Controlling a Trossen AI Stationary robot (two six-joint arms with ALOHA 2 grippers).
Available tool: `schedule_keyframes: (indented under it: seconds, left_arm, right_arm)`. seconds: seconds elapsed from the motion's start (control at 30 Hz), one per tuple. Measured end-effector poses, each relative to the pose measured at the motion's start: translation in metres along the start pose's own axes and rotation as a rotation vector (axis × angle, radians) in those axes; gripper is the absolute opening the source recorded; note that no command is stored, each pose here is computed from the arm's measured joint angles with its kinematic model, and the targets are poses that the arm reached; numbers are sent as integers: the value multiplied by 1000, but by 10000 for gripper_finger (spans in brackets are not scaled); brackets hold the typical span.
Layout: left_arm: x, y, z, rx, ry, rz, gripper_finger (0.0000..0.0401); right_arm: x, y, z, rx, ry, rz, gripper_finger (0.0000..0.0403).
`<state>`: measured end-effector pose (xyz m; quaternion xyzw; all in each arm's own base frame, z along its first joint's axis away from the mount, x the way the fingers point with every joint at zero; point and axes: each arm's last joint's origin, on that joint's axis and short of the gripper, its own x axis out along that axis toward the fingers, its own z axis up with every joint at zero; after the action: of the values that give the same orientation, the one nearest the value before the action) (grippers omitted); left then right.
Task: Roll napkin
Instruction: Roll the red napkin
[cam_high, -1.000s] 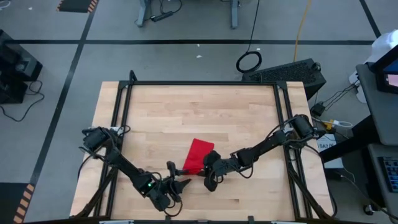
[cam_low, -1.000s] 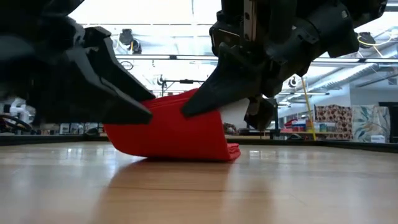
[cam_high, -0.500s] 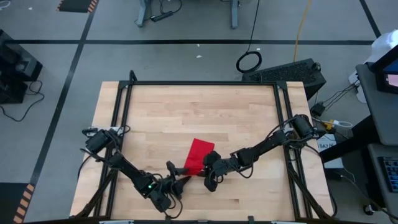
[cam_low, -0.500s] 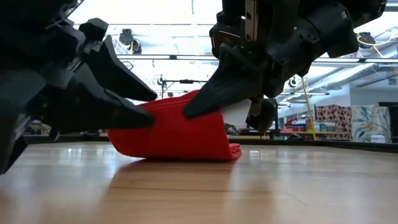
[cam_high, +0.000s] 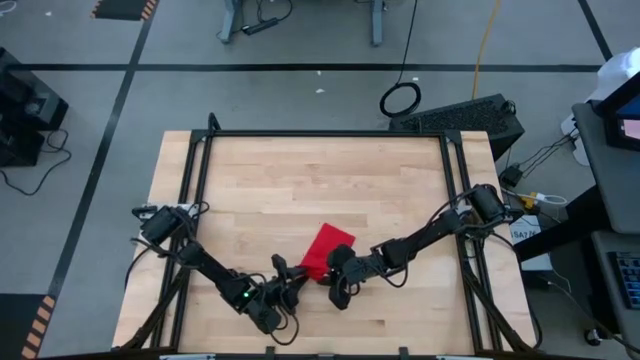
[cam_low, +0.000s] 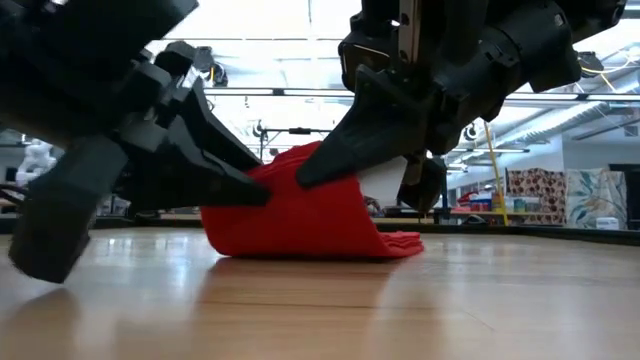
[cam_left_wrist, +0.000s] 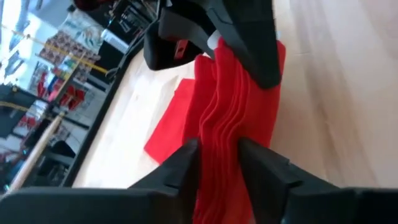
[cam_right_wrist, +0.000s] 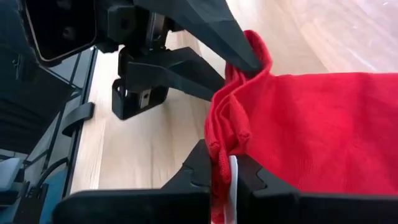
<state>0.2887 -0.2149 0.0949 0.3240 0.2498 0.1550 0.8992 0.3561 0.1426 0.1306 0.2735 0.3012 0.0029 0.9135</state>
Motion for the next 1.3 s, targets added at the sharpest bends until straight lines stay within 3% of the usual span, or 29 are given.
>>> schedule_keyframes:
  seconds: [0.27,0.43,0.6,0.8,0.9,1.07,1.3]
  left_arm:
    - [-15,-7,14,-3,-47,30,228]
    - [-10,-5,13,-1,-31,-20,241]
    - [1,1,11,-3,-7,-8,221]
    - [11,4,9,-7,15,-112,190]
    - [11,4,9,-20,16,-112,142]
    - [11,2,10,-37,12,-164,24]
    - [12,2,26,-75,-12,-250,27]
  right_arm:
    - [0,0,-1,-7,4,2,4]
    - [0,0,-1,-8,4,2,4]
    - [0,0,-1,-8,4,1,4]
    - [0,0,-1,-9,8,-2,4]
    - [0,-1,-2,-15,18,-12,4]
    - [-1,2,-5,-50,27,-6,4]
    - [-2,10,-13,-150,76,59,4]
